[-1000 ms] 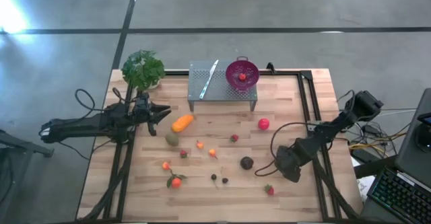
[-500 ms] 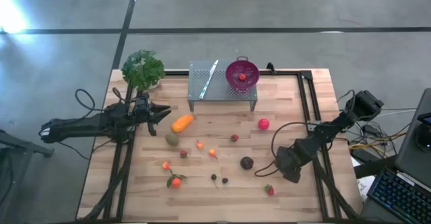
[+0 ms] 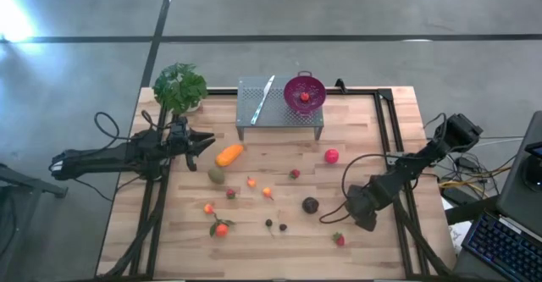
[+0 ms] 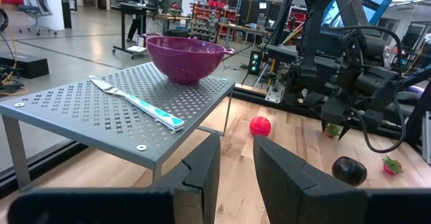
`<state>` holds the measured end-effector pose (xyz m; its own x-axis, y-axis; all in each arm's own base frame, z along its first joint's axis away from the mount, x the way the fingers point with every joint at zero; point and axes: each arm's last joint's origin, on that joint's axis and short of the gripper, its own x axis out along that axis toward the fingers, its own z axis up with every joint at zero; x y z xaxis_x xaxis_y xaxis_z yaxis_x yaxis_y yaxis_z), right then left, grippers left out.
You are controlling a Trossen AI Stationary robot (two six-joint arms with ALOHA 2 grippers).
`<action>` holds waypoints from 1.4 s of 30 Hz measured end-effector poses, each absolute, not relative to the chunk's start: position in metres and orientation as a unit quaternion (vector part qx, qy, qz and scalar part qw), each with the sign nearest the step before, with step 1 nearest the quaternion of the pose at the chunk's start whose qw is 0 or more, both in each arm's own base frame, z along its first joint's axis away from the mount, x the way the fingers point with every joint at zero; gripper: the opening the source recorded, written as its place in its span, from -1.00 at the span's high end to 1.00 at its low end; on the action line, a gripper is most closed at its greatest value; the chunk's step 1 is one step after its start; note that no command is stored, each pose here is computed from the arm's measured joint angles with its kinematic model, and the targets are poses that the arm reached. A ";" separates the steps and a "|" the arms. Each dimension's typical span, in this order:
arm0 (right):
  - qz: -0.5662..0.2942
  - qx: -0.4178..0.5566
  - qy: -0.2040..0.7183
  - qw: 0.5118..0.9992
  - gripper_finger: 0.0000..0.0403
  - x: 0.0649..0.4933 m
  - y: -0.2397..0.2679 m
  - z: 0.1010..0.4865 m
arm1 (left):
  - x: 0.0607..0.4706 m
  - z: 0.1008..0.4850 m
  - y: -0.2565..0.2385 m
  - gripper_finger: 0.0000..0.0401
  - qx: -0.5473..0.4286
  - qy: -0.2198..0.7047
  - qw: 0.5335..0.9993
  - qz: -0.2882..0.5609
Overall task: Pick & Place Fruit
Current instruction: Put the red strawberry into the violet strainer bowl on the shelf
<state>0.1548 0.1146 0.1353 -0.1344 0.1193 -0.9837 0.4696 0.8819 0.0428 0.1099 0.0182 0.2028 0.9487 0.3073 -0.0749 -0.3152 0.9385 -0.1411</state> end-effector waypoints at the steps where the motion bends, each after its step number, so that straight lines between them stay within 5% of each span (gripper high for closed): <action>1: -0.141 0.200 0.739 0.628 -0.06 0.155 0.115 0.135 | 0.110 0.203 0.018 0.52 -0.076 0.026 0.984 0.158; 21: -0.168 0.206 0.724 0.637 0.39 0.155 0.113 0.134 | 0.110 0.203 0.018 0.52 -0.076 0.026 0.984 0.158; 42: -0.158 0.199 0.724 0.641 0.37 0.155 0.113 0.135 | 0.110 0.203 0.018 0.52 -0.076 0.026 0.984 0.158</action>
